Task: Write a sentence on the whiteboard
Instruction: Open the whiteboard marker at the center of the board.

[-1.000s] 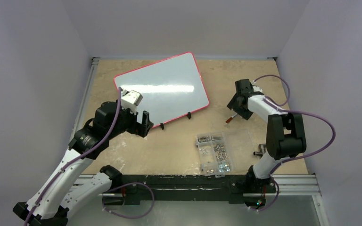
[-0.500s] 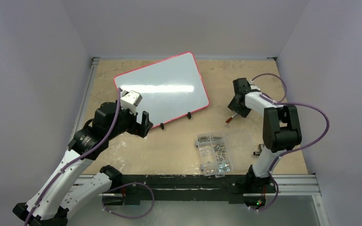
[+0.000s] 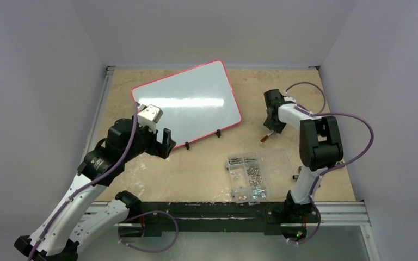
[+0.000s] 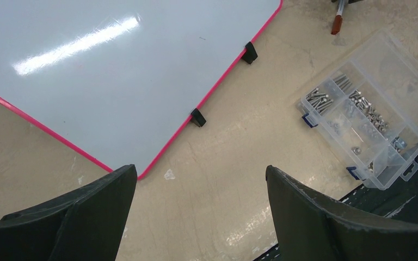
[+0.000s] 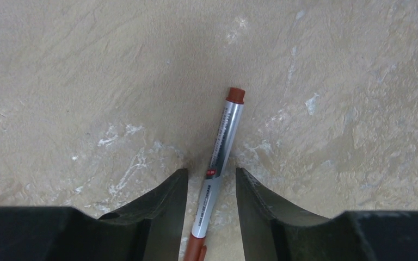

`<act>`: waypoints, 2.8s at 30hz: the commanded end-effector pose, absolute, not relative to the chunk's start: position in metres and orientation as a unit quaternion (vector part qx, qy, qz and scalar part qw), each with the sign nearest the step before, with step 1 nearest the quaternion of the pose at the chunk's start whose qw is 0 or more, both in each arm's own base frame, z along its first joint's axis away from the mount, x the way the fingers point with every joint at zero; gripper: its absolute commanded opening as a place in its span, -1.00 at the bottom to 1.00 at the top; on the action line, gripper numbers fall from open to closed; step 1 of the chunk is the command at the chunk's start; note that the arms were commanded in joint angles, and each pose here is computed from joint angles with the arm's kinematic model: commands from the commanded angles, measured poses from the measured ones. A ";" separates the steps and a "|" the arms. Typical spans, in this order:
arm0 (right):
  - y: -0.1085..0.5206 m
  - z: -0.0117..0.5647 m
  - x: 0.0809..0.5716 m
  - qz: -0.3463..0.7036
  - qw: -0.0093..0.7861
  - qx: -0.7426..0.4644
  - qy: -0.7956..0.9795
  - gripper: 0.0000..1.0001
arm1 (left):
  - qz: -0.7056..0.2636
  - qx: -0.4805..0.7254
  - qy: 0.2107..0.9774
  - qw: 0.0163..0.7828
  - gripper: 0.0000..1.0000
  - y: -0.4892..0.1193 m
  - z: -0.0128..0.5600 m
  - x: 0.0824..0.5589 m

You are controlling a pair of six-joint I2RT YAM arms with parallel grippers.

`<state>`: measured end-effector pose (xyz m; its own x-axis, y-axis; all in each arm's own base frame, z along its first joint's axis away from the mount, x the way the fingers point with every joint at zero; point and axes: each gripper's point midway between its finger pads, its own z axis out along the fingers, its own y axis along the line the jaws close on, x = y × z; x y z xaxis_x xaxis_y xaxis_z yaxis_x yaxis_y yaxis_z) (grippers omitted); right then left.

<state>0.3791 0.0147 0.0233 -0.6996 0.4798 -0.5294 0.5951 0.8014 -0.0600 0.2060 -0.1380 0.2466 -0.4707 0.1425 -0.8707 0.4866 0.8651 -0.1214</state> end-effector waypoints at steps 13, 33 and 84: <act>0.017 0.024 0.379 -0.128 0.259 0.278 0.916 -1.00 | -0.174 0.193 0.826 0.500 0.77 -0.137 0.252 0.208; 0.096 0.190 0.376 0.196 0.435 0.221 0.851 -1.00 | -0.280 0.220 0.809 0.467 0.77 -0.183 0.261 0.204; 0.148 0.407 0.276 0.647 0.564 0.186 0.478 -1.00 | -0.590 0.180 0.557 0.556 0.36 -0.402 0.417 0.235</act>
<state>0.2838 0.1415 0.4012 -0.2711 0.9207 -0.2807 -0.5259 0.1025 0.8443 0.2448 -0.4129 0.3535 -0.4040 -0.3460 -0.8468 0.8070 0.3010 -0.5080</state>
